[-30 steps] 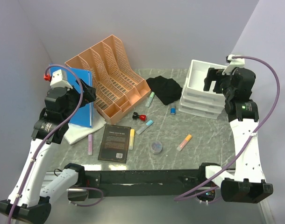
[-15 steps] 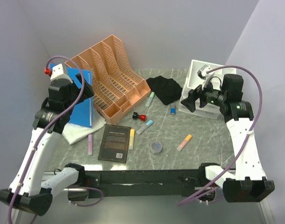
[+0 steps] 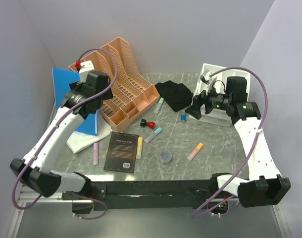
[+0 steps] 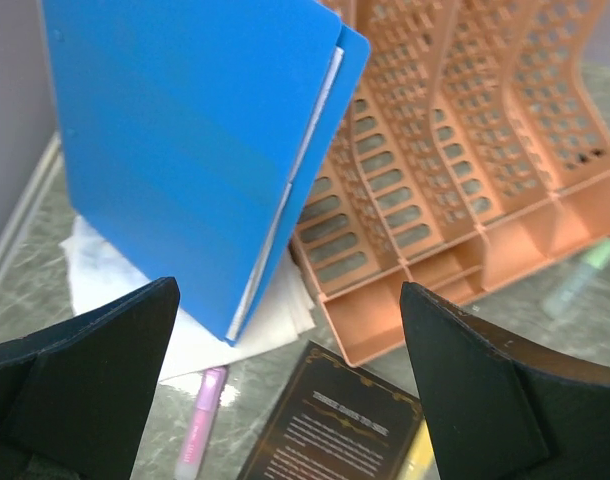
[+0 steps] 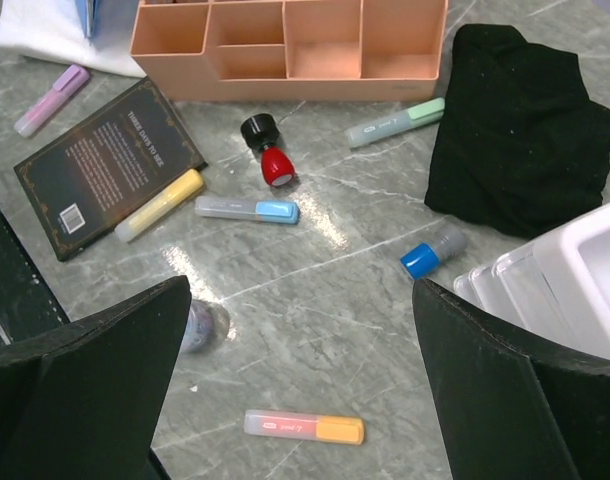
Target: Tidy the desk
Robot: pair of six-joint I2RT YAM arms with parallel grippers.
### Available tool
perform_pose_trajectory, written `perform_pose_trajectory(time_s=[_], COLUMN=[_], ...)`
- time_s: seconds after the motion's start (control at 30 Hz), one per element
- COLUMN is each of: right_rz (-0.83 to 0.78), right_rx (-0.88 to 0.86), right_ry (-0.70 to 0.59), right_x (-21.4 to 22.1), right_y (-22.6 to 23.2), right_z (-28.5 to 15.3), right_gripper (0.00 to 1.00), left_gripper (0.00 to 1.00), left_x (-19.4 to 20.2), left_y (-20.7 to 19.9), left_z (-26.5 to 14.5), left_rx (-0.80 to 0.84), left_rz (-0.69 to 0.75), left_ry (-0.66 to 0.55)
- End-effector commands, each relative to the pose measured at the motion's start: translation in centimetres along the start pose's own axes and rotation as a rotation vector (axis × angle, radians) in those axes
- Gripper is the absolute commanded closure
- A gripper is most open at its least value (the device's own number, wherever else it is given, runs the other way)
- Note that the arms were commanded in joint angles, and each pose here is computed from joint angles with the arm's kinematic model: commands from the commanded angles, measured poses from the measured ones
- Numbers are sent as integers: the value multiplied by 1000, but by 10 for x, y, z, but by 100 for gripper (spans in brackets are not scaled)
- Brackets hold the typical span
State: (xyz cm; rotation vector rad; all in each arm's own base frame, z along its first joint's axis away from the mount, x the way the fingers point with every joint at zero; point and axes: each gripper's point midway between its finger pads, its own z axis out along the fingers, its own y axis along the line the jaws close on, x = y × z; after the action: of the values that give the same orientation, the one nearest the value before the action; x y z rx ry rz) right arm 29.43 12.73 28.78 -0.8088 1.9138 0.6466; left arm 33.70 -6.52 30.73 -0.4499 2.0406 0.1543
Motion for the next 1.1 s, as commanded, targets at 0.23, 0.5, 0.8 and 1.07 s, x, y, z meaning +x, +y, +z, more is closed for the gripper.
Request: perform_pose_trajectory(time_s=[0.23, 0.5, 0.8, 1.07], right_rz=[-14, -20, -15, -22], right_rx=[-32, -35, -43, -60], right_ry=[-26, -29, -32, -35], right_x=[-5, -1, 1, -4], right_y=[7, 10, 11, 14], right_z=[7, 7, 9, 8], right_gripper=[0, 0, 0, 0], left_gripper=[1, 3, 16, 37], left_x=[-7, 4, 20, 21], left_y=[7, -8, 10, 16], left_z=[42, 82, 98, 109], left_rx=[-263, -239, -285, -308], left_rz=[69, 85, 150, 178], left_ry=[-40, 1, 9, 3])
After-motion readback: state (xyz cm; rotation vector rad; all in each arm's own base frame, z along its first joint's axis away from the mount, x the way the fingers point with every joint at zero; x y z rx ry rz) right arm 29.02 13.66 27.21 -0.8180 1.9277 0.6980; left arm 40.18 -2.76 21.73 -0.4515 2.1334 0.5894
